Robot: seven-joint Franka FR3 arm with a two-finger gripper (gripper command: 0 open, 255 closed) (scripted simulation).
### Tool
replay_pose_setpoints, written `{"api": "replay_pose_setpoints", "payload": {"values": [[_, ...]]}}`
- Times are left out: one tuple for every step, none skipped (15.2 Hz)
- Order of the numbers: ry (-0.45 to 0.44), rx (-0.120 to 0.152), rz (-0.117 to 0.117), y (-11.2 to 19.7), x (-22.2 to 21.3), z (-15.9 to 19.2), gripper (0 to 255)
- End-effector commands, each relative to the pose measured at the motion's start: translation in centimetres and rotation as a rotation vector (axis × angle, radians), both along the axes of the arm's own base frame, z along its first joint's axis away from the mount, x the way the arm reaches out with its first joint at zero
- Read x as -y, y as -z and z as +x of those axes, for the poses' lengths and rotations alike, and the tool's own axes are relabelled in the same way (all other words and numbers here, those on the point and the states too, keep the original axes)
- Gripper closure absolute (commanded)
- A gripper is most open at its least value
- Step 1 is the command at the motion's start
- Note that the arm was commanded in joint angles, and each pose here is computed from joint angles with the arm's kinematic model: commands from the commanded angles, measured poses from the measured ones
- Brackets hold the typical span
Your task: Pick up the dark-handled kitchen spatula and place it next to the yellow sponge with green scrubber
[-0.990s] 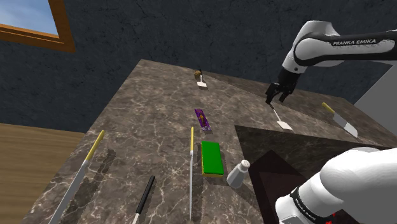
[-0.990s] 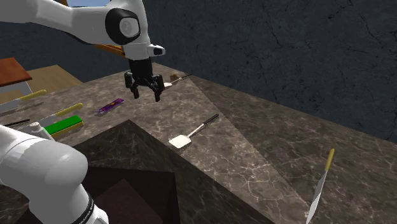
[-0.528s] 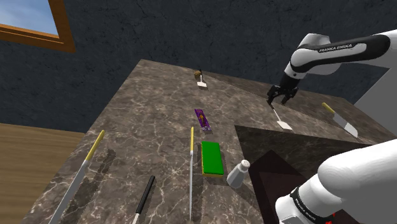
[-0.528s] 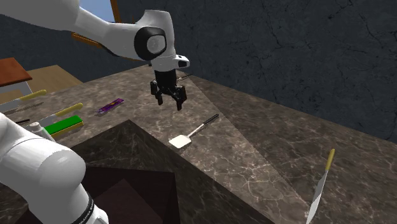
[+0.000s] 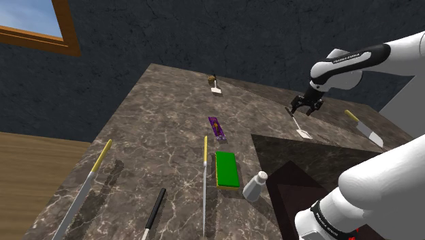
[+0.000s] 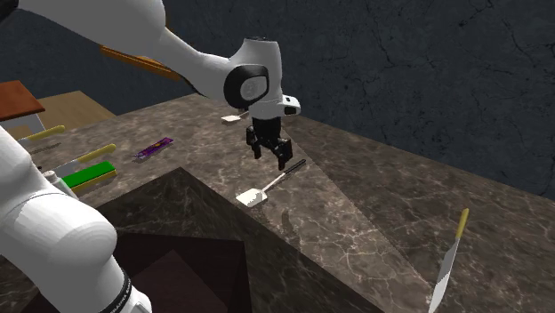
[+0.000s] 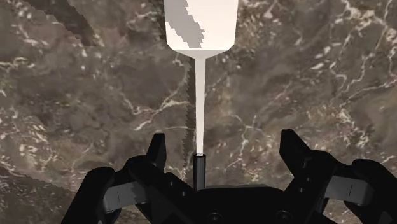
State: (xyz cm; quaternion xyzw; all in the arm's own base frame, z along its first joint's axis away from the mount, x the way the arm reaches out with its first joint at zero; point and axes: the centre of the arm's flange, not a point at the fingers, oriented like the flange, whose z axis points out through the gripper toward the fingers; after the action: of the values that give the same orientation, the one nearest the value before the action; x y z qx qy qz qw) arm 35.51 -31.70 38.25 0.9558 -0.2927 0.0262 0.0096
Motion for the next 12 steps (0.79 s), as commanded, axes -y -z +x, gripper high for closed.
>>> {"api": "replay_pose_setpoints", "payload": {"values": [[0.045,0.011,-0.003,1.1,2.1,0.1,0],[0.045,0.011,-0.003,1.7,2.1,0.1,0],[0.045,0.011,-0.003,2.2,2.2,0.1,0],[0.045,0.011,-0.003,2.7,2.2,0.2,0],[0.045,0.011,-0.003,3.2,2.2,0.2,0],[0.045,0.011,-0.003,3.8,2.2,0.2,0],[0.045,0.011,-0.003,4.3,2.2,0.3,0],[0.045,0.011,-0.003,4.8,2.3,0.3,0],[0.045,0.011,-0.003,5.1,2.3,0.3,0],[0.045,0.011,-0.003,5.1,2.3,0.3,0],[0.045,0.011,-0.003,5.1,2.3,0.3,0],[0.045,0.011,-0.003,5.1,2.3,0.3,0]]}}
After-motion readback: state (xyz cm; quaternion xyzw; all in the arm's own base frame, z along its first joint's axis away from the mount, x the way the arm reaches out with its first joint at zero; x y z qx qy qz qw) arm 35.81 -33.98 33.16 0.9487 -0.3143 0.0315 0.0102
